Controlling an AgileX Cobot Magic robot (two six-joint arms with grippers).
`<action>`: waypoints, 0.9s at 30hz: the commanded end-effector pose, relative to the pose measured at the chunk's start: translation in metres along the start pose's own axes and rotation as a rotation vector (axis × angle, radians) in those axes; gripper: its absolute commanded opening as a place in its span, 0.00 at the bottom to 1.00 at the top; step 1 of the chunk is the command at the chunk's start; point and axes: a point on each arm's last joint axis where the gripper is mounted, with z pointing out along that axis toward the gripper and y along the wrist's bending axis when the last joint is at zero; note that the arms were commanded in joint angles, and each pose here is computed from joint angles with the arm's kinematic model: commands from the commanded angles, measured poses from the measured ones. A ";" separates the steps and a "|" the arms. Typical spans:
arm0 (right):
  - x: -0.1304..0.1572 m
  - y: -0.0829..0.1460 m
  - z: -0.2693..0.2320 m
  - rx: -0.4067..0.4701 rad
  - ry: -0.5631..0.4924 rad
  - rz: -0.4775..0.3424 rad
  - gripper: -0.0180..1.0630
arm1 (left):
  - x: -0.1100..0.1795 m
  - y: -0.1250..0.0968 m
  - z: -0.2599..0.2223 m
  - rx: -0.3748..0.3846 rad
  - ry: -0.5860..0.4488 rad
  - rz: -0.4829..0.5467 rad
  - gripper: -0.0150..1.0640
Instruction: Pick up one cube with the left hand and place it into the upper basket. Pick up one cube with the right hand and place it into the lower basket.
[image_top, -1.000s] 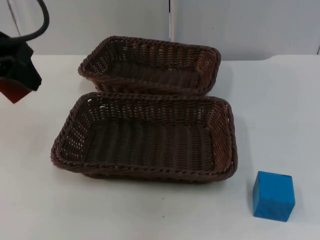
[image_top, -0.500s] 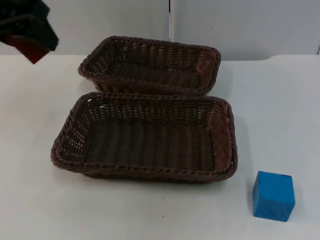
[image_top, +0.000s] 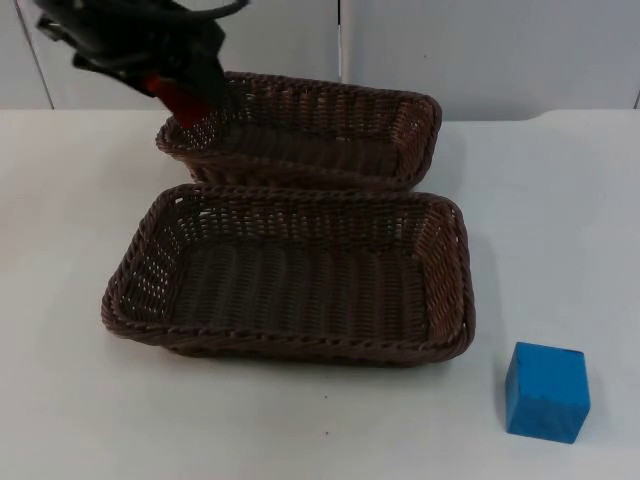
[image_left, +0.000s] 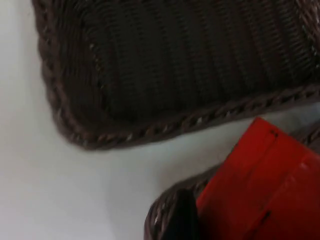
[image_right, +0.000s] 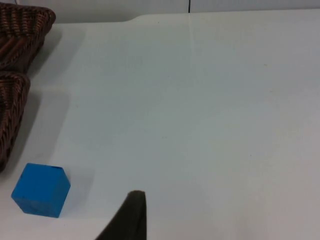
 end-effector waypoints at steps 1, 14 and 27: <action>0.000 0.000 0.000 -0.004 -0.001 0.000 0.98 | -0.008 -0.003 0.009 0.023 -0.010 -0.010 0.01; 0.000 0.000 0.000 -0.004 -0.001 0.000 0.98 | -0.045 0.010 0.074 0.081 -0.070 -0.053 0.01; 0.000 0.000 0.000 -0.006 -0.001 0.000 0.98 | -0.055 0.023 0.136 0.122 -0.147 -0.125 0.01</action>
